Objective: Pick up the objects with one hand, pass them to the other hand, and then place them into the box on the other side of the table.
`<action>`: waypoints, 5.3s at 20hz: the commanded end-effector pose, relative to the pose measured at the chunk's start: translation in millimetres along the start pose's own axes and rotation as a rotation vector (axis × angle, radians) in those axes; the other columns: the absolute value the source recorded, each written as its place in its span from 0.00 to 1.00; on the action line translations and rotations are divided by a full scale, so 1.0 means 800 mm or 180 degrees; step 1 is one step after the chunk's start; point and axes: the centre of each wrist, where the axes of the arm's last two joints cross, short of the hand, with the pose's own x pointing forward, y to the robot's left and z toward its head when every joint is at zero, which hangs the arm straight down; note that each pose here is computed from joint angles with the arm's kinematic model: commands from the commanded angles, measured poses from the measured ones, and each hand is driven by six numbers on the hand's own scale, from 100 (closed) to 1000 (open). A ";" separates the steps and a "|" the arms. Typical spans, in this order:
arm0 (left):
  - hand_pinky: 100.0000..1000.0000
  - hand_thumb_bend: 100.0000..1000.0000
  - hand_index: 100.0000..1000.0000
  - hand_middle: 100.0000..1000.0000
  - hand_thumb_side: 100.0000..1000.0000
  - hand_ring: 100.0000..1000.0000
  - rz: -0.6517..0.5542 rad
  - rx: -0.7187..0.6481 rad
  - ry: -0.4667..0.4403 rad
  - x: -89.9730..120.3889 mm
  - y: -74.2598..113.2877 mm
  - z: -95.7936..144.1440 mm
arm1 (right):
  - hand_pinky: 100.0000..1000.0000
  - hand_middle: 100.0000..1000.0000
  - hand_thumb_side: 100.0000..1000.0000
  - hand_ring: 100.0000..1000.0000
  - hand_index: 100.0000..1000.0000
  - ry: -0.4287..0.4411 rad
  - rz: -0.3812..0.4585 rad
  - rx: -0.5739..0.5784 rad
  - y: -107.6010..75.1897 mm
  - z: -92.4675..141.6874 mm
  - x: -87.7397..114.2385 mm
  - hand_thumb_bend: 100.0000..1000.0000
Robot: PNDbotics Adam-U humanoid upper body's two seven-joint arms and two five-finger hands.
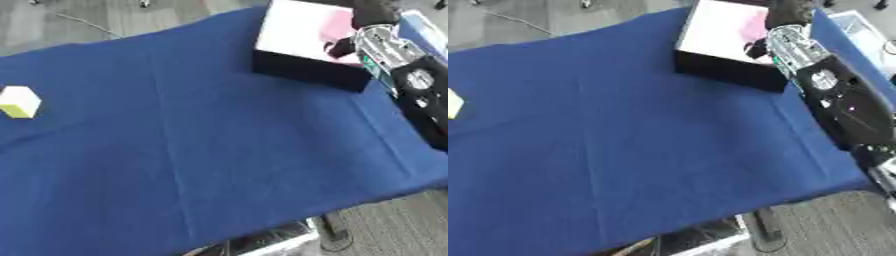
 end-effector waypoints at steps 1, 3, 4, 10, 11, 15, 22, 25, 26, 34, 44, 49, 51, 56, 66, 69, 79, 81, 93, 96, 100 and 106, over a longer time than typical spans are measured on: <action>0.65 0.00 0.65 0.51 0.71 0.53 -0.0357 -0.0301 -0.0229 0.007 0.024 0.005 | 1.00 1.00 0.49 0.93 1.00 0.0208 0.0401 -0.0429 -0.042 0.008 -0.026 0.38; 0.65 0.00 0.65 0.51 0.71 0.53 -0.0377 -0.0317 -0.0223 0.006 0.025 0.005 | 1.00 1.00 0.43 0.93 1.00 0.0188 0.0438 -0.0589 -0.058 0.021 -0.028 0.38; 0.65 0.00 0.65 0.51 0.70 0.53 -0.0395 -0.0323 -0.0220 0.007 0.026 0.004 | 1.00 1.00 0.37 0.92 1.00 0.0138 0.0423 -0.0698 -0.067 0.031 -0.027 0.38; 0.68 0.00 0.70 0.56 0.48 0.57 -0.0864 -0.0244 -0.0217 0.022 0.057 -0.010 | 1.00 1.00 0.00 0.92 1.00 -0.0590 -0.0065 -0.1893 -0.111 0.125 0.003 0.19; 0.69 0.00 0.71 0.58 0.41 0.59 -0.1037 -0.0205 -0.0207 0.027 0.066 -0.014 | 1.00 1.00 0.00 0.91 1.00 -0.0787 -0.0219 -0.2158 -0.113 0.135 0.016 0.24; 0.77 0.29 0.82 0.71 0.12 0.70 -0.2141 -0.0286 -0.0223 0.056 0.112 -0.034 | 1.00 1.00 0.00 0.92 1.00 -0.1584 -0.0982 -0.2878 -0.123 0.175 0.064 0.21; 0.84 0.69 0.91 0.80 0.30 0.78 -0.3546 -0.0696 -0.0040 0.070 0.141 -0.059 | 1.00 1.00 0.00 0.94 1.00 -0.2109 -0.1629 -0.2902 -0.124 0.211 0.099 0.21; 0.85 0.76 0.92 0.82 0.37 0.80 -0.3718 -0.0723 0.0063 0.060 0.142 -0.055 | 0.99 1.00 0.00 0.95 1.00 -0.2202 -0.1704 -0.2843 -0.123 0.219 0.105 0.25; 0.85 0.76 0.91 0.81 0.38 0.79 -0.3756 -0.0728 0.0179 0.060 0.150 -0.052 | 0.98 1.00 0.00 0.95 1.00 -0.2235 -0.1780 -0.2840 -0.127 0.223 0.108 0.25; 0.82 0.62 0.87 0.77 0.34 0.76 -0.3787 -0.0529 0.0943 0.037 0.174 -0.021 | 0.94 0.99 0.00 0.97 1.00 -0.2226 -0.2172 -0.2819 -0.136 0.229 0.113 0.24; 0.80 0.46 0.82 0.73 0.29 0.72 -0.3922 -0.0496 0.1350 -0.002 0.137 -0.013 | 0.93 0.99 0.00 0.97 1.00 -0.2235 -0.2283 -0.2743 -0.135 0.231 0.114 0.22; 0.80 0.42 0.82 0.73 0.28 0.72 -0.3899 -0.0550 0.1455 -0.015 0.124 -0.010 | 0.92 0.99 0.00 0.97 1.00 -0.2240 -0.2334 -0.2720 -0.134 0.232 0.115 0.17; 0.80 0.40 0.82 0.73 0.27 0.72 -0.3873 -0.0535 0.1450 -0.017 0.120 -0.010 | 0.92 0.99 0.00 0.98 1.00 -0.2236 -0.2363 -0.2717 -0.134 0.232 0.115 0.13; 0.80 0.37 0.82 0.73 0.24 0.72 -0.3885 -0.0399 0.1395 -0.016 0.117 -0.015 | 0.91 0.99 0.00 0.98 1.00 -0.2219 -0.2428 -0.2713 -0.134 0.233 0.116 0.05; 0.69 0.28 0.62 0.50 0.20 0.51 -0.3965 -0.0257 0.1402 -0.020 0.109 -0.017 | 0.91 0.99 0.00 0.98 1.00 -0.2195 -0.2471 -0.2689 -0.133 0.232 0.116 0.00; 0.68 0.28 0.58 0.46 0.19 0.47 -0.3982 -0.0222 0.1402 -0.021 0.109 -0.016 | 0.91 0.99 0.00 0.98 1.00 -0.2187 -0.2471 -0.2677 -0.132 0.232 0.115 0.00; 0.59 0.13 0.44 0.31 0.11 0.35 -0.3937 0.0204 0.1132 -0.011 0.120 -0.021 | 0.91 0.99 0.00 0.98 1.00 -0.2169 -0.2447 -0.2622 -0.127 0.230 0.114 0.00; 0.61 0.16 0.47 0.34 0.12 0.38 -0.3911 0.0225 0.1116 -0.010 0.122 -0.020 | 0.91 0.99 0.00 0.98 1.00 -0.2168 -0.2436 -0.2616 -0.126 0.230 0.114 0.00; 0.73 0.36 0.77 0.60 0.22 0.60 -0.3841 0.0078 0.1421 -0.016 0.120 -0.014 | 0.91 0.99 0.00 0.98 1.00 -0.2170 -0.2409 -0.2601 -0.125 0.230 0.114 0.00; 0.78 0.37 0.87 0.72 0.24 0.71 -0.3782 -0.0012 0.1622 -0.022 0.115 -0.010 | 0.91 0.99 0.00 0.98 1.00 -0.2171 -0.2420 -0.2600 -0.126 0.230 0.114 0.00; 0.79 0.30 0.87 0.74 0.23 0.72 -0.3642 0.0024 0.1802 -0.026 0.110 -0.007 | 0.90 0.99 0.00 0.98 1.00 -0.2178 -0.2448 -0.2602 -0.126 0.231 0.115 0.00; 0.77 0.25 0.85 0.71 0.24 0.70 -0.3507 0.0008 0.2018 -0.032 0.103 -0.004 | 0.90 0.99 0.00 0.98 1.00 -0.2176 -0.2503 -0.2600 -0.126 0.232 0.116 0.00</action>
